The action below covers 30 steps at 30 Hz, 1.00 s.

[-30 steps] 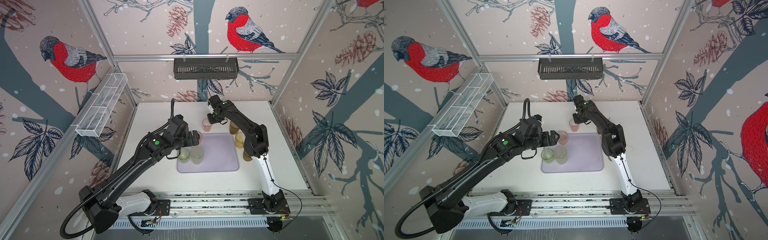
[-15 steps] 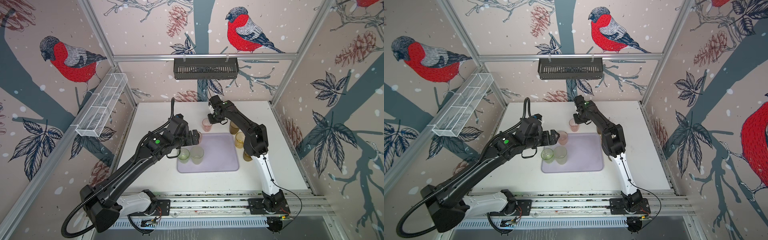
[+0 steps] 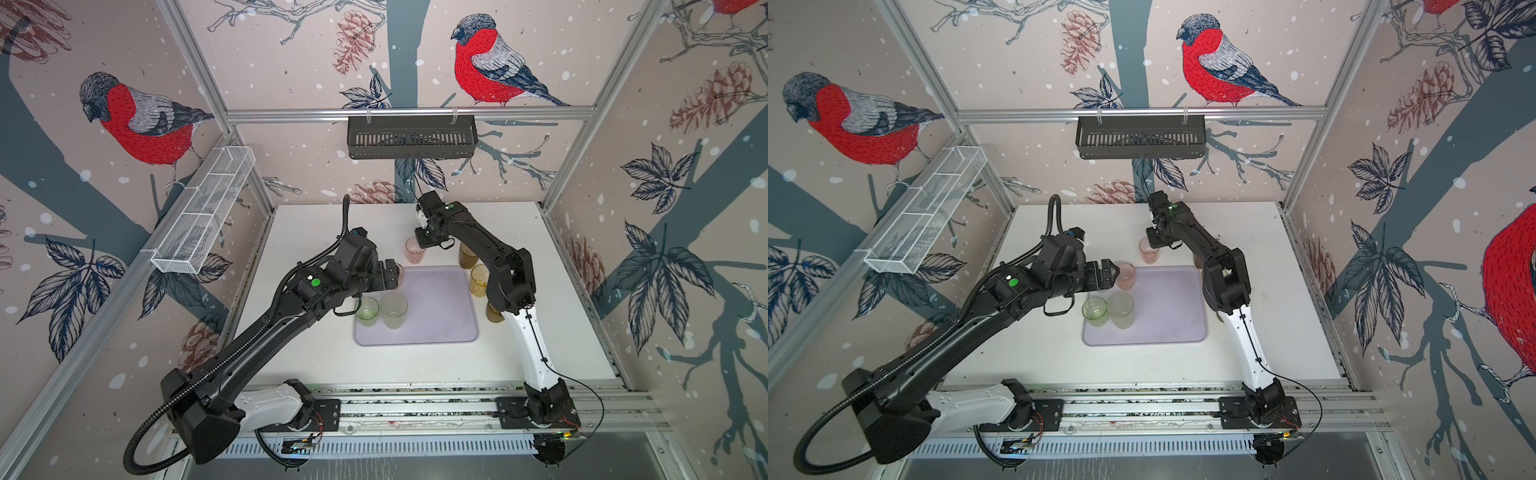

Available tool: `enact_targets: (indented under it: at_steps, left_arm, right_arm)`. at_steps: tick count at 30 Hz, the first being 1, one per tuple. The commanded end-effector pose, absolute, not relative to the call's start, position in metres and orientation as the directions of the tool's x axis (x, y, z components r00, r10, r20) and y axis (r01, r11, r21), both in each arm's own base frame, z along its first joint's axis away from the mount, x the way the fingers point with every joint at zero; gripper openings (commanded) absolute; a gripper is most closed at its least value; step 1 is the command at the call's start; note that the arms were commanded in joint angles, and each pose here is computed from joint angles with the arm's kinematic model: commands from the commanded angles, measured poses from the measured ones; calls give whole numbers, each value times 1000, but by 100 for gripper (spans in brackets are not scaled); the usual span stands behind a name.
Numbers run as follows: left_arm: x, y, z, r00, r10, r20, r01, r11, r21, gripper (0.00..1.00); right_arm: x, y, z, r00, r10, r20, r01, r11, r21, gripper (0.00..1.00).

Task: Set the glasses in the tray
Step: 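Close the right gripper on the rim of the pink cup, then lift the pink cup with the right gripper and carry it onto the tray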

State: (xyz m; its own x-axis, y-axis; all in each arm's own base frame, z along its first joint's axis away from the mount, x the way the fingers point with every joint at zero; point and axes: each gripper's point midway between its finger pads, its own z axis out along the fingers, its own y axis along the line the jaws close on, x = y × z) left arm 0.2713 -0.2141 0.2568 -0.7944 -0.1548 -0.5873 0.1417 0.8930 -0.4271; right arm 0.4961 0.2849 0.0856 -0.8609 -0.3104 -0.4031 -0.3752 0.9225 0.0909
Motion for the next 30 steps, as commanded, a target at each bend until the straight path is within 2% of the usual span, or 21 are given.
enact_targets:
  at_steps: [1,30]
  left_arm:
    - [275,-215,264,-778,-162,-607,152,889,-431,97]
    - [270,-211,263,-773,-193,-604,139,878,-458,97]
  right_arm:
    - [497,287,86,-853,-324,-409,-392,915,95,14]
    - [494,272,114,-842,-331,-426,-393,917,66,1]
